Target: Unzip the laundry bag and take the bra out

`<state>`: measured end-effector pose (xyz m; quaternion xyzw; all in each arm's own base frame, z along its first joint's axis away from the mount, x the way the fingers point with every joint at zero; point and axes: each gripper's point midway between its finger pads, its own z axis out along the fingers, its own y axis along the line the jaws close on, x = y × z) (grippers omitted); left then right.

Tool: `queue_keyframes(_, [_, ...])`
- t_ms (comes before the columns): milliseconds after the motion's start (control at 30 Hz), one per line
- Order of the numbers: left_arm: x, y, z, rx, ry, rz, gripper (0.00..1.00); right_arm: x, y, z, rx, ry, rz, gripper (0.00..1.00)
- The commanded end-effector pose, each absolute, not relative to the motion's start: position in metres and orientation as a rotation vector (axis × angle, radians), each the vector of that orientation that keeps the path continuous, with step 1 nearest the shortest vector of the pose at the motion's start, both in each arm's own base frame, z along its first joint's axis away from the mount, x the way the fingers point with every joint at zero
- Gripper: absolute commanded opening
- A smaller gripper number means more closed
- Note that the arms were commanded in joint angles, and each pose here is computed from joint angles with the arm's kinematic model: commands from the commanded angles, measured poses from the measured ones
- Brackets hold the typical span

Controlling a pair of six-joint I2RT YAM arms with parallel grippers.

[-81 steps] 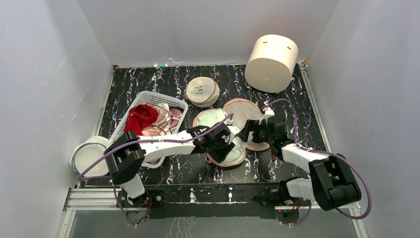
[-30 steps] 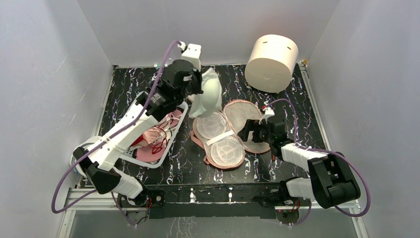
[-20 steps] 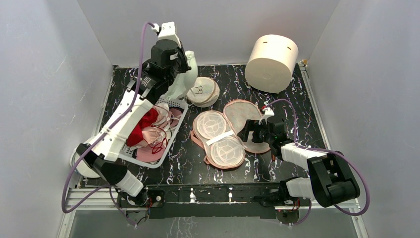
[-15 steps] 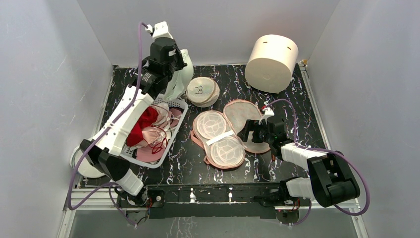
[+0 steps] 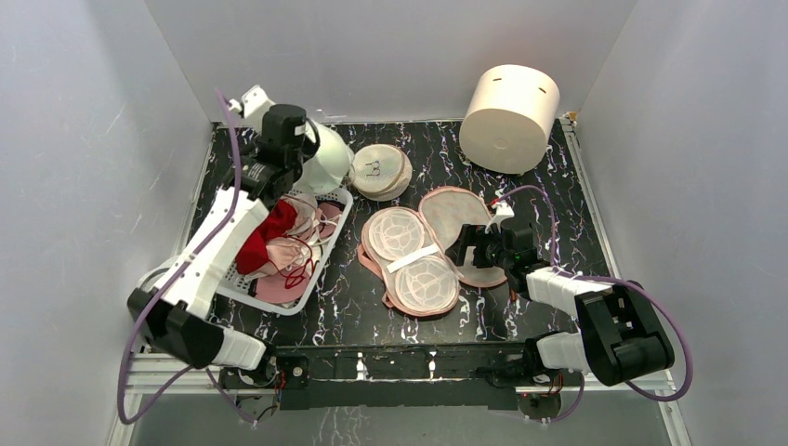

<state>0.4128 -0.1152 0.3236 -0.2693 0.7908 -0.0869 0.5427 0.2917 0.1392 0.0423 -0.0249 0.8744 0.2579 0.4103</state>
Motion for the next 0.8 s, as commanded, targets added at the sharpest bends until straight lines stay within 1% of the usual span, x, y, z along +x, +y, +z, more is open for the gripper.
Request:
queue_keyframes(0, [0.373, -0.07, 0.343, -0.845, 1.723, -0.159, 0.0, 0.305, 0.144, 0.057, -0.08, 2.14, 0.665, 0.92])
queue_keyframes(200, [0.341, -0.042, 0.324, -0.915, 1.714, -0.049, 0.0, 0.305, 0.146, 0.056, -0.086, 2.142, 0.675, 0.92])
queue_keyframes(300, [0.342, -0.053, 0.316, -0.772, 1.762, -0.089, 0.0, 0.305, 0.146, 0.055, -0.085, 2.146, 0.675, 0.92])
queue_keyframes(500, [0.326, -0.047, 0.303, -0.481, 1.822, 0.02, 0.0, 0.304, 0.147, 0.055, -0.088, 2.146, 0.682, 0.92])
queue_keyframes(600, [0.311, -0.042, 0.291, -0.444, 1.842, 0.03, 0.0, 0.304, 0.148, 0.055, -0.092, 2.15, 0.688, 0.92])
queue_keyframes(767, [0.286, -0.022, 0.27, -0.475, 1.857, 0.098, 0.0, 0.304, 0.149, 0.054, -0.094, 2.154, 0.693, 0.92])
